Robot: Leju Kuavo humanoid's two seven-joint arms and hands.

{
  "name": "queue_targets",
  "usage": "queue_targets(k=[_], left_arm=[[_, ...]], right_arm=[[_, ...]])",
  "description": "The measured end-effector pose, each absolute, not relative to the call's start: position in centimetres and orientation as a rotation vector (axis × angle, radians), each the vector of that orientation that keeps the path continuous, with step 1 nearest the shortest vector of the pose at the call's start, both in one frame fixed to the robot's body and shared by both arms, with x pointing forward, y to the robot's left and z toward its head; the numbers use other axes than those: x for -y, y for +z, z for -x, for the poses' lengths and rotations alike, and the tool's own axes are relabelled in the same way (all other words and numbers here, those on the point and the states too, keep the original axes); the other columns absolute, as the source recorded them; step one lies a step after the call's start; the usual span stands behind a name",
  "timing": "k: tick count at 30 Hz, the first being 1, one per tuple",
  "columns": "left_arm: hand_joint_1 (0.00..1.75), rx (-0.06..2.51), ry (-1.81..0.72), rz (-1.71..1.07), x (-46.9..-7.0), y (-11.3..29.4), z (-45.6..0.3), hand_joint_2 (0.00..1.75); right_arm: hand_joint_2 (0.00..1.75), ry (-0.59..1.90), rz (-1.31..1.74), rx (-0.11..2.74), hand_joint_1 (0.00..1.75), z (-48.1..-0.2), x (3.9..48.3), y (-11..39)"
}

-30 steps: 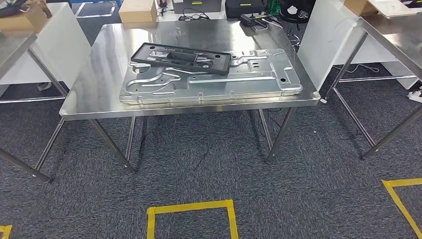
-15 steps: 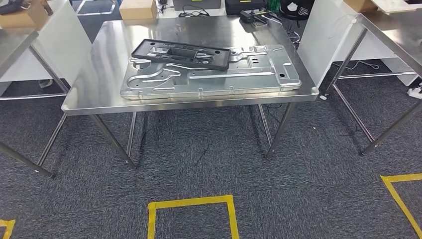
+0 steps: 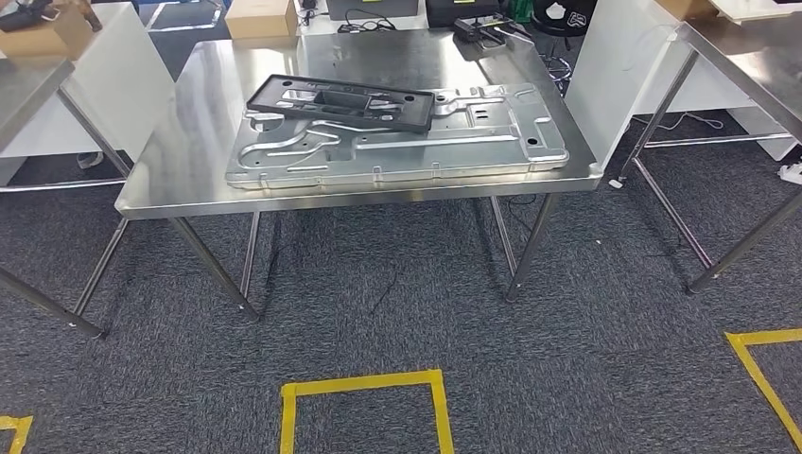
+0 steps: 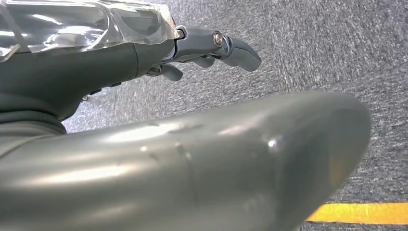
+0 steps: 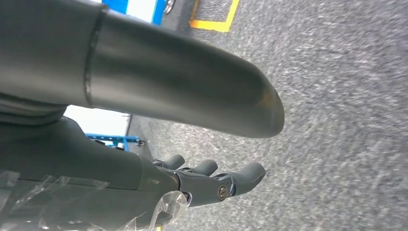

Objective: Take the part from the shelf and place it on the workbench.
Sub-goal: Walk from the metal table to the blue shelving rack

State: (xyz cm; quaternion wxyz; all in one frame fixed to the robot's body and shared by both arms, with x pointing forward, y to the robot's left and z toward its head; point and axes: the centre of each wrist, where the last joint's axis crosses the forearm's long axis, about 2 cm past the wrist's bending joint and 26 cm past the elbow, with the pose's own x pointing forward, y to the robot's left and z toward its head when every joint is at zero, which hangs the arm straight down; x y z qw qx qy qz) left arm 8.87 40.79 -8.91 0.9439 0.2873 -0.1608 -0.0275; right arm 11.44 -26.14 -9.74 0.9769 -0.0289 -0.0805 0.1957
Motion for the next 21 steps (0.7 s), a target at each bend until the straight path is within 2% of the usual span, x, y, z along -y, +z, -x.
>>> queue_targets(k=[21], left_arm=[[0.0,0.329,-0.07,-0.584,-40.43,-8.89,-8.98,0.0]], right_arm=[[0.0,0.366,0.05,0.149,0.0,-11.02,26.32,-9.85]])
